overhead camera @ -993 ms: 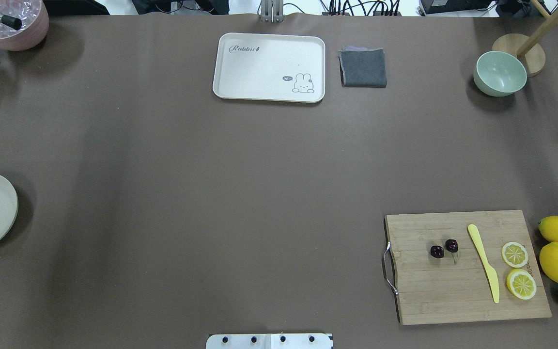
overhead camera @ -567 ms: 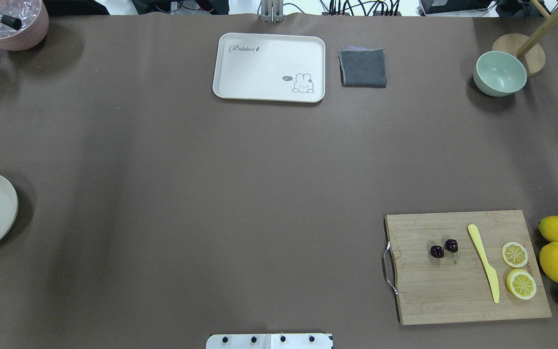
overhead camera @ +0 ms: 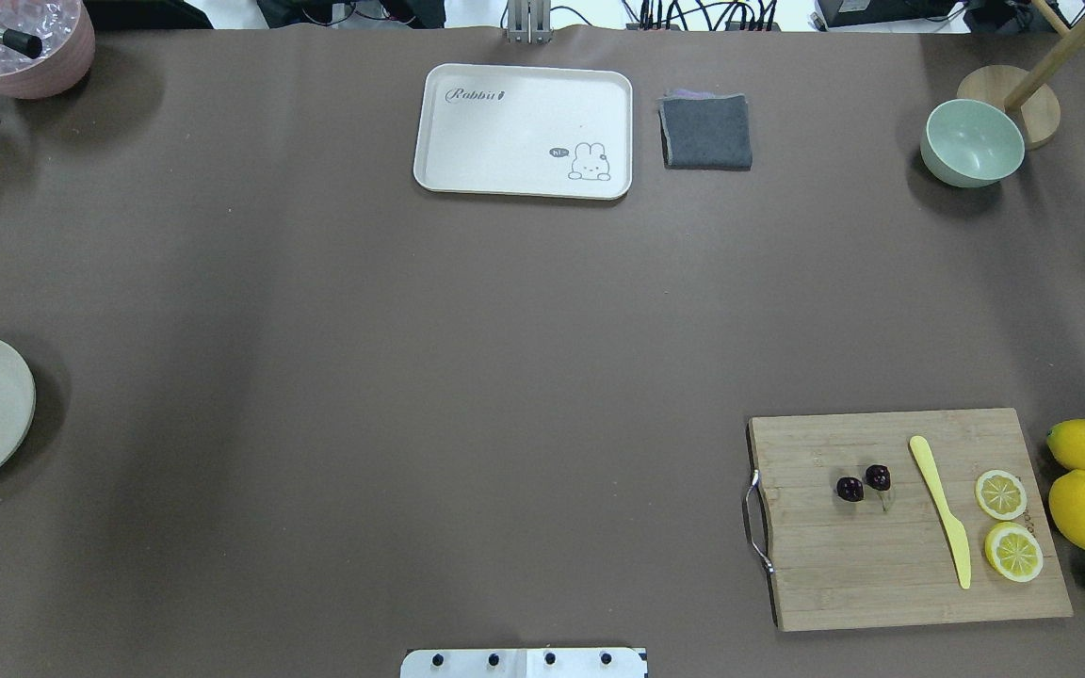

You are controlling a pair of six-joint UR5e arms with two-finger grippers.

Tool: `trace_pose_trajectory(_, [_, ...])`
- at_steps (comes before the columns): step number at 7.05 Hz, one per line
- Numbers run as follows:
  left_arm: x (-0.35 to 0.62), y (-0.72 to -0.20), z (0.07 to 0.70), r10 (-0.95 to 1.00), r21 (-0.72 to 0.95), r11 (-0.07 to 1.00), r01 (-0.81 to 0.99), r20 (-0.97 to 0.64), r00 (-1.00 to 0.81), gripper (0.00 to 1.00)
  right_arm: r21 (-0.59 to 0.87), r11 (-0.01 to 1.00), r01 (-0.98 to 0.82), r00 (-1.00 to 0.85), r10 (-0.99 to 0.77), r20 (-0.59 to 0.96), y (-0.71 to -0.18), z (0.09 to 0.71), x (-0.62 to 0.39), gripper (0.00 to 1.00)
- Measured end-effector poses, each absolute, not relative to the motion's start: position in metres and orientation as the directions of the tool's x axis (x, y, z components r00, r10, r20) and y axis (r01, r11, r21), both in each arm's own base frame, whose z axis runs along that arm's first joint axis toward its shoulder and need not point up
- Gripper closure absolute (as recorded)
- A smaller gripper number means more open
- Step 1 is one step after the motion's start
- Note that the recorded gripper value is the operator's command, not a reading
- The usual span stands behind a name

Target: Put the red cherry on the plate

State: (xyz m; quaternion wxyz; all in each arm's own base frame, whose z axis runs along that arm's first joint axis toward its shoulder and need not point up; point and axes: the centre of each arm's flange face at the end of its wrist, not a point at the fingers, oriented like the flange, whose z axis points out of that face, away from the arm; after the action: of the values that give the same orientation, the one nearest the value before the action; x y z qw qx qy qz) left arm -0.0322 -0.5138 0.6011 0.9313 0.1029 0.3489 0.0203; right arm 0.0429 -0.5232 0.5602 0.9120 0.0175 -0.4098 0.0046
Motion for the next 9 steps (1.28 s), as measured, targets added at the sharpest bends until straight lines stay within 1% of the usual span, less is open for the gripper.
trace_pose_trajectory(2, [-0.004, -0.517, 0.586, 0.162, 0.248, 0.969, 0.007, -0.653, 0.740, 0.02, 0.025, 0.999, -0.023, 0.664, -0.004, 0.748, -0.521, 0.561, 0.043, 0.00])
trace_pose_trajectory(4, [0.051, -0.502, 0.589, 0.157, 0.264, 0.963, 0.047, -0.698, 0.699, 0.02, 0.025, 0.999, -0.023, 0.664, -0.003, 0.748, -0.520, 0.561, 0.043, 0.00])
trace_pose_trajectory(7, [0.109, -0.441, 0.662, 0.101, 0.229, 0.962, 0.149, -0.803, 0.587, 0.02, 0.025, 0.999, -0.025, 0.664, -0.002, 0.748, -0.521, 0.561, 0.043, 0.00])
trace_pose_trajectory(9, [0.106, -0.405, 0.707, 0.095, 0.219, 0.963, 0.154, -0.816, 0.570, 0.02, 0.025, 0.999, -0.028, 0.664, 0.000, 0.748, -0.521, 0.559, 0.043, 0.00])
